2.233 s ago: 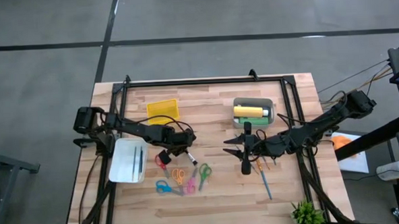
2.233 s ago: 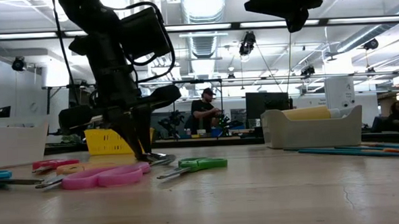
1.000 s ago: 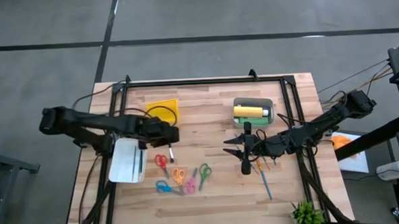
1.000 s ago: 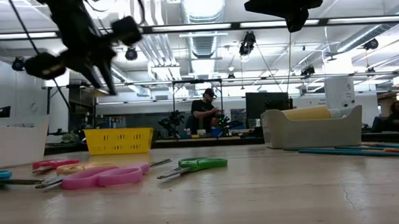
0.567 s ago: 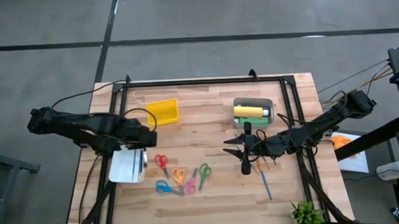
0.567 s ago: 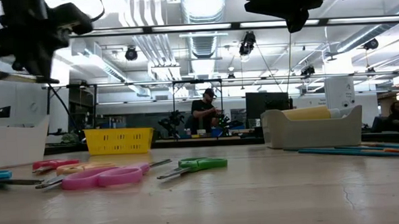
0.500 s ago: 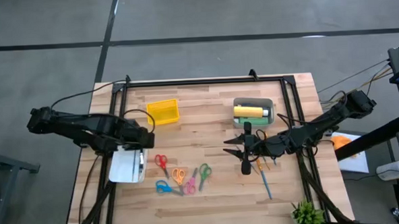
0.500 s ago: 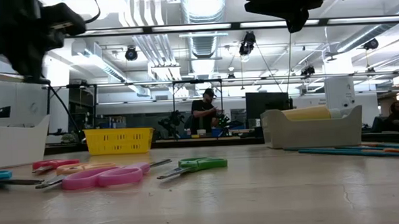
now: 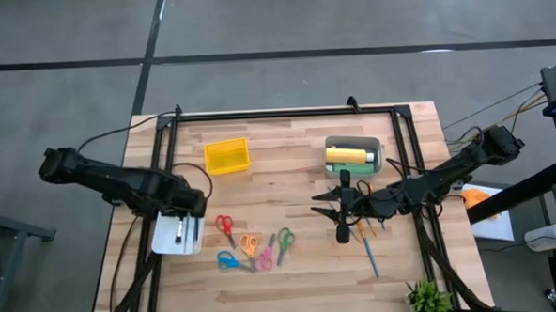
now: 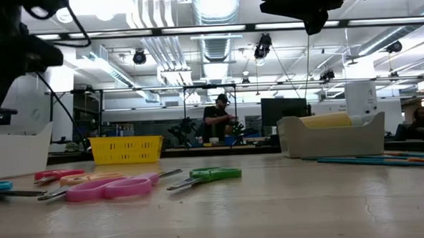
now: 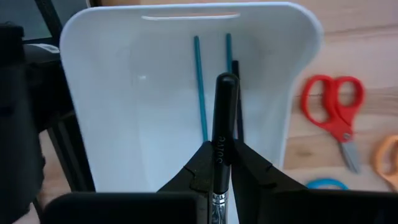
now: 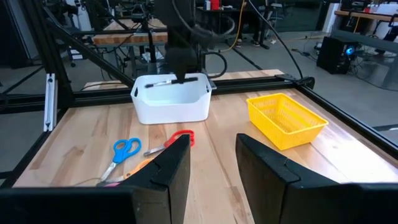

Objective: Pick & Place Paint Supplies
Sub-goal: Put the black foundation brush into the white bin

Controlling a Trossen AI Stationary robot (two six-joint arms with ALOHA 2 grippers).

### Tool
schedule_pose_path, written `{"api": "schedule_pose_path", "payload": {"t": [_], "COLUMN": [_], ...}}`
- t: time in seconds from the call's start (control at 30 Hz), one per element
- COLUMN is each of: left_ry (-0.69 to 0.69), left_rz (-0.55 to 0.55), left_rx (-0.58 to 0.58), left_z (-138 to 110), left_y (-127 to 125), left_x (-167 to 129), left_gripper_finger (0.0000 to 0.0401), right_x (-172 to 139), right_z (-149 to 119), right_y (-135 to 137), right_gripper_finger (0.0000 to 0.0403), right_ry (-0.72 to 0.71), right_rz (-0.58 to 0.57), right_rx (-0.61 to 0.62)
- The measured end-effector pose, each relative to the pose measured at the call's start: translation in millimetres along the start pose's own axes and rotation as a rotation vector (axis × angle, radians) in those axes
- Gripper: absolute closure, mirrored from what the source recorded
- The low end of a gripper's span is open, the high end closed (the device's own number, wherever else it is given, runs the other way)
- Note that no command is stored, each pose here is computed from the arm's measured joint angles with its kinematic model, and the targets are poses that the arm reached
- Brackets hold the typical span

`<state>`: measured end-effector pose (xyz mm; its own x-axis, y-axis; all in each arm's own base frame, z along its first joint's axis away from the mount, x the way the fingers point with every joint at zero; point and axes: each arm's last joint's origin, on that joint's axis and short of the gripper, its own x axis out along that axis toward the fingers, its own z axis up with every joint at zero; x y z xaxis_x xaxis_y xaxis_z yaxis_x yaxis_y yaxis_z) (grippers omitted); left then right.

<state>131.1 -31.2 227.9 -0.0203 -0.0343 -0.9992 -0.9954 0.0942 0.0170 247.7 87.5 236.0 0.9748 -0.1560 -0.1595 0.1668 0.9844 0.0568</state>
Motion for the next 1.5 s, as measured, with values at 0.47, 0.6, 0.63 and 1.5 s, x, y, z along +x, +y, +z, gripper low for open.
{"api": "schedule_pose_path", "payload": {"t": [0.47,0.6,0.63,1.5], "left_ry": [-0.010,-0.017,-0.021,-0.042], "left_rz": [0.023,0.038,0.039,0.150], "left_rx": [0.029,0.014,-0.005,-0.123], "left_z": [-1,-1,-1,-5], "left_y": [-11,-15,-16,-41], "left_x": [24,28,29,61], "left_gripper_finger": [0.0368,0.0368,0.0368,0.0368], "right_x": [0,0,0,0], "right_z": [0,0,0,0], "right_y": [0,0,0,0], "right_gripper_finger": [0.0274,0.0274,0.0274,0.0274], "right_ry": [0.001,0.000,0.000,0.002], "right_rz": [0.000,0.000,-0.001,-0.001], "right_rx": [0.000,0.000,0.000,-0.001]}}
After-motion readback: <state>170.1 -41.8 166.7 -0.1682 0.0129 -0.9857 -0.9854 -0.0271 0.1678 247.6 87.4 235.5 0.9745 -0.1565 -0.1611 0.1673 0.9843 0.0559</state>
